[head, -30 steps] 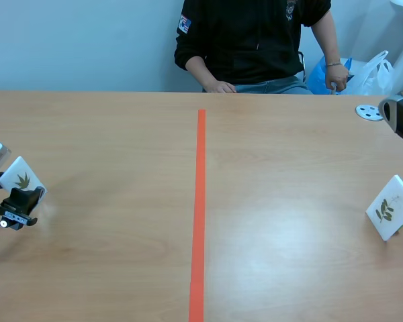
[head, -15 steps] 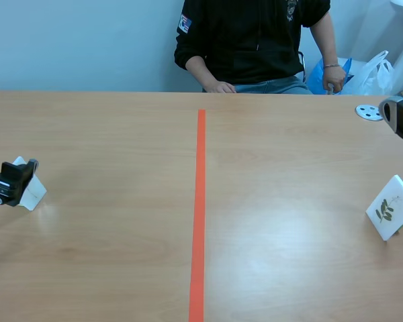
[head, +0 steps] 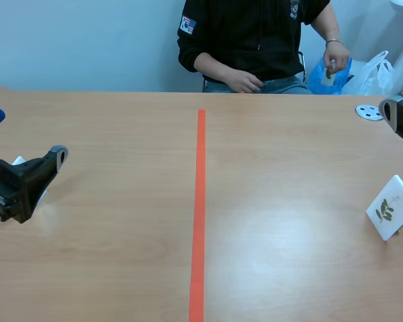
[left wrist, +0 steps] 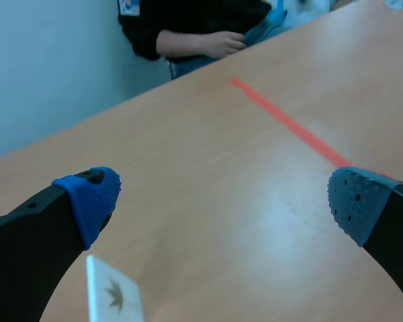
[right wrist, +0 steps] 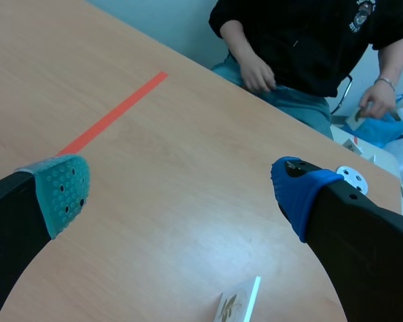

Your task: Sort the leaf by its shape. The table is split by an orange tape line. A compound leaf with several leaflets goes to the left side, a simple leaf with one blade goes to the right side. Return to the home posture when a red brick is placed on the table.

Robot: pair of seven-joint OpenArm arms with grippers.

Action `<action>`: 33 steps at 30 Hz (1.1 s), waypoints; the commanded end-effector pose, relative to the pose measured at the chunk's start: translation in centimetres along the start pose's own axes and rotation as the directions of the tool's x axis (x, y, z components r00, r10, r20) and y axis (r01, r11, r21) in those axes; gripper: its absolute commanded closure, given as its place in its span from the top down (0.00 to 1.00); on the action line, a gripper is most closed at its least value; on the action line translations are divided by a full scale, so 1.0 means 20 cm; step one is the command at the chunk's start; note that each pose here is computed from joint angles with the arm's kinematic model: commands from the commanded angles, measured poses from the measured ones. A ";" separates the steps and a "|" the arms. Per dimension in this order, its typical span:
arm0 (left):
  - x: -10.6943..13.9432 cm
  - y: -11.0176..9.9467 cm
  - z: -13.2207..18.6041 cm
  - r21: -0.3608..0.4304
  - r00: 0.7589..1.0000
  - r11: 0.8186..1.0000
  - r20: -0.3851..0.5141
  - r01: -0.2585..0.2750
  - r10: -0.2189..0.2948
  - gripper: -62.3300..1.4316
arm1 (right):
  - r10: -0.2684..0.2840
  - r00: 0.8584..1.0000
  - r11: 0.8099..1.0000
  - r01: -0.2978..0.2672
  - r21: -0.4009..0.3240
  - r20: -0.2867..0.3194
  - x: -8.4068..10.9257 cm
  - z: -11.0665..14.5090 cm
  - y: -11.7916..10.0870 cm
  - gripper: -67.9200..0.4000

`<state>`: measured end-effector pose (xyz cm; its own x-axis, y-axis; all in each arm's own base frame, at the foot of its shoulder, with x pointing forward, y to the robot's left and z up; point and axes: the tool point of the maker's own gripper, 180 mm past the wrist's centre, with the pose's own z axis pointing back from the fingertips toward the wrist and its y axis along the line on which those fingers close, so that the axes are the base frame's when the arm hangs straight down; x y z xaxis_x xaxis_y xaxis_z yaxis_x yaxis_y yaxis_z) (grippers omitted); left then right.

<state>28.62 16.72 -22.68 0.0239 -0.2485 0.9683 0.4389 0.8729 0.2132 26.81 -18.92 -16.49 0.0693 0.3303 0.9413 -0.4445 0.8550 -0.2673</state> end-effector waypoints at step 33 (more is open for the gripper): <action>0.35 -0.21 0.08 -0.032 0.983 0.997 0.163 -0.076 0.080 1.00 | 0.020 0.999 1.000 -0.019 -0.014 0.033 0.05 0.00 -0.03 0.81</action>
<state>25.31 11.89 -17.17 -0.0677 -0.1194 0.9905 0.4736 0.8700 0.1373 26.80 -18.92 -16.50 0.0697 0.3301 0.9414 -0.4443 0.8552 -0.2670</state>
